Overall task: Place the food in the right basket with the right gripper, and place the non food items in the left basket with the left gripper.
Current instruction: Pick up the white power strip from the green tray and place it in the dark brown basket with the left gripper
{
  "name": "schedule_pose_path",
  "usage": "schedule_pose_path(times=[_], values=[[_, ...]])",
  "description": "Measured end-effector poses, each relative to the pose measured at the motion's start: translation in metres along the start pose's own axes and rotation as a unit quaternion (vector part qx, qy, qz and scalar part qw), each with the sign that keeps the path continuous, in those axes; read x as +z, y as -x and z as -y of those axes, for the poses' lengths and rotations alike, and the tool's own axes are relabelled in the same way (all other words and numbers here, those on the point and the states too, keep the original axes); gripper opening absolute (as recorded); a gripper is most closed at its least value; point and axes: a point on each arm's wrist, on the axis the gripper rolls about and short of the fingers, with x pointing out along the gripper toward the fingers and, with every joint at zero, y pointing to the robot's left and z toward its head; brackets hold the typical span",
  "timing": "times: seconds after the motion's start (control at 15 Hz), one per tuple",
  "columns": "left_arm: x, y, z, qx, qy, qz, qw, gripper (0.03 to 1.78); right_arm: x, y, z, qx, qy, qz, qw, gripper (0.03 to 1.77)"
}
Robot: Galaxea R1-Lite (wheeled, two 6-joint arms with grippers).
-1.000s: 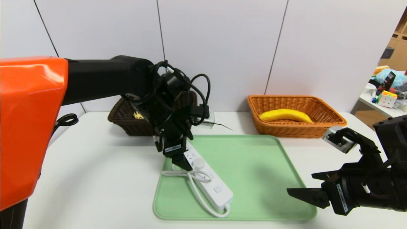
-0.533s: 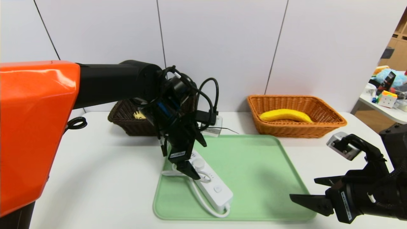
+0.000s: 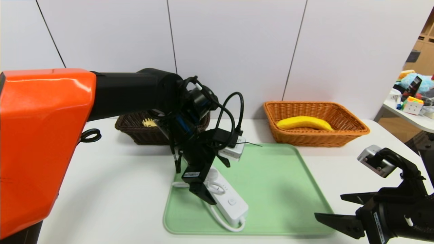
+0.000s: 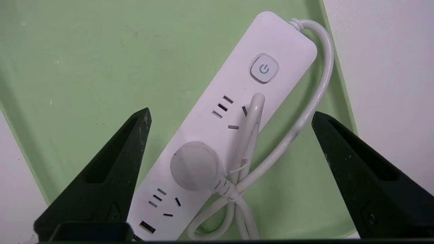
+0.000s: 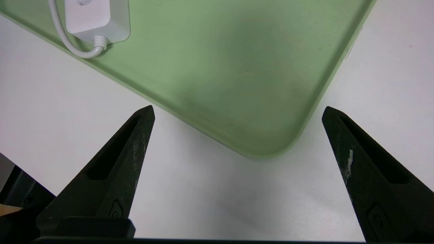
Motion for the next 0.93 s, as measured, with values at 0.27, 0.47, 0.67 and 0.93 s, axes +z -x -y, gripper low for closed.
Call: schedule_pose_path(times=[0.27,0.47,0.67,0.93], values=[[-0.002,-0.005,-0.001,-0.006,-0.022,-0.004,0.9997,1.69,-0.004,0.002,0.000,0.000,0.000,0.000,1.0000,1.70],[-0.003,-0.007,-0.002,-0.004,-0.035,-0.018,0.9992,1.69,-0.006,0.003,-0.001,0.002,-0.005,0.002,1.0000,1.70],[-0.004,-0.008,-0.001,-0.007,-0.034,-0.027,0.9990,1.69,-0.006,0.003,-0.001,0.003,-0.004,0.003,1.0000,1.70],[-0.007,-0.012,-0.001,-0.015,-0.038,-0.043,0.9982,1.69,-0.006,0.003,-0.001,0.003,-0.004,0.001,1.0000,1.70]])
